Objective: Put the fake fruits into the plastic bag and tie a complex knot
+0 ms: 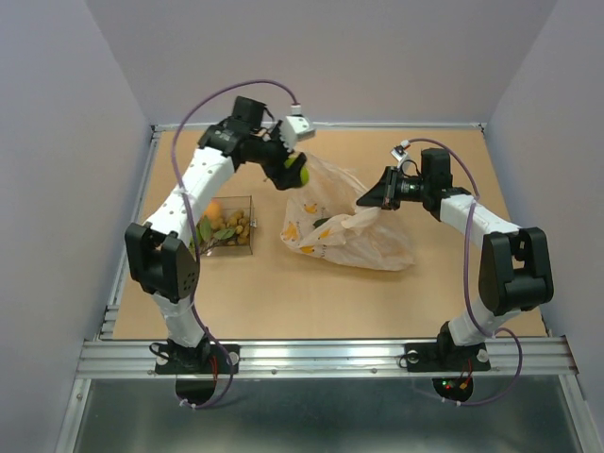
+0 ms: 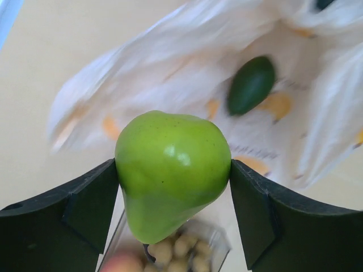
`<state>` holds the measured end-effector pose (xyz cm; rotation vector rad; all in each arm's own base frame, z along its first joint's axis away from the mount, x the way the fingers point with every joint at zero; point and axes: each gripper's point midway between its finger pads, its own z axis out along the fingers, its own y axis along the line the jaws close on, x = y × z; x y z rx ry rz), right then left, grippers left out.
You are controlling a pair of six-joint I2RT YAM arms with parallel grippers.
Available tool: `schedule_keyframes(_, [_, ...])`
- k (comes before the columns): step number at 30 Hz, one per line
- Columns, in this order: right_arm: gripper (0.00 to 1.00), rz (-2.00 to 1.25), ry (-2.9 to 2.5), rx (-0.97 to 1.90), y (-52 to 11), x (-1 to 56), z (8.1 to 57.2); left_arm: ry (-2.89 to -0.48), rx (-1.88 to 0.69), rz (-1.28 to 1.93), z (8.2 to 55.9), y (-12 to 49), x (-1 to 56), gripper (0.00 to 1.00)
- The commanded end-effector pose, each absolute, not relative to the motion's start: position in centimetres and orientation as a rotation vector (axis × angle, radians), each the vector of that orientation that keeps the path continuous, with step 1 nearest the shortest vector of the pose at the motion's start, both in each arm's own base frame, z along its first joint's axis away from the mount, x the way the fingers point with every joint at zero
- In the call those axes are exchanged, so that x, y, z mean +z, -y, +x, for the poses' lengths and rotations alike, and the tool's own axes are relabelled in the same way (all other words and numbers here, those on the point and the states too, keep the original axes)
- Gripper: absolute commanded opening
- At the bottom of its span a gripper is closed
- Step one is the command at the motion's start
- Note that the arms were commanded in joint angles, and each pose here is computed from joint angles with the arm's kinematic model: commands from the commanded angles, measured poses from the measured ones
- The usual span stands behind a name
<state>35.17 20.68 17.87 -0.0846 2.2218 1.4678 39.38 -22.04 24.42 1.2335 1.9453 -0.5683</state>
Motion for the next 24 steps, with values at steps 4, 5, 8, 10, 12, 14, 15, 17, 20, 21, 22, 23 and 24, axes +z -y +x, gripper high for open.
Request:
schedule_keyframes(4, [0.0, -0.159, -2.145, 1.464, -20.9, 20.3, 36.2, -1.745, -0.801, 1.339, 36.4, 35.9, 25.5, 0.99])
schedule_keyframes(5, [0.0, -0.157, -2.149, 1.466, -21.0, 20.3, 36.1, -1.737, -0.803, 1.332, 36.5, 36.0, 25.9, 0.99])
schedule_keyframes(8, [0.0, -0.146, -2.166, 1.468, -20.9, 20.1, 36.0, -1.712, -0.751, 1.309, 36.8, 34.4, 28.1, 0.99])
schedule_keyframes(10, [0.0, -0.138, -2.173, 1.465, -20.9, 19.8, 36.0, -1.748, -0.696, 1.285, 37.3, 31.8, 27.9, 0.99])
schedule_keyframes(12, [0.0, -0.139, -2.176, 1.466, -20.9, 19.6, 35.9, -1.744, -0.634, 1.241, 37.7, 28.4, 29.4, 0.99])
schedule_keyframes(14, [0.01, -0.134, -2.176, 1.46, -20.8, 19.6, 36.0, -1.786, -0.583, 1.191, 37.4, 25.4, 29.4, 0.99])
schedule_keyframes(15, [0.0, -0.135, -2.173, 1.458, -20.8, 19.7, 35.9, -1.81, -0.557, 1.158, 37.8, 23.7, 29.4, 0.99])
schedule_keyframes(17, [0.0, -0.137, -2.174, 1.452, -20.8, 19.6, 35.9, -1.866, -0.466, 1.081, 39.0, 18.7, 29.3, 0.99])
schedule_keyframes(20, [0.0, -0.14, -2.173, 1.449, -20.8, 19.6, 35.9, -1.993, -0.291, 1.0, 39.8, 11.2, 27.8, 0.99])
schedule_keyframes(21, [0.0, -0.14, -2.174, 1.451, -20.8, 19.6, 35.8, -2.027, -0.256, 0.983, 39.8, 9.4, 27.2, 0.99])
schedule_keyframes(22, [0.0, -0.141, -2.176, 1.45, -20.8, 19.6, 35.8, -2.08, -0.168, 0.946, 40.1, 5.7, 26.3, 0.99])
schedule_keyframes(23, [0.0, -0.141, -2.177, 1.452, -20.8, 19.5, 35.8, -2.125, -0.14, 0.925, 39.9, 4.3, 25.6, 0.99])
schedule_keyframes(24, [0.0, -0.138, -2.178, 1.447, -20.7, 19.4, 35.8, -2.172, -0.093, 0.88, 39.8, 1.9, 25.0, 0.99])
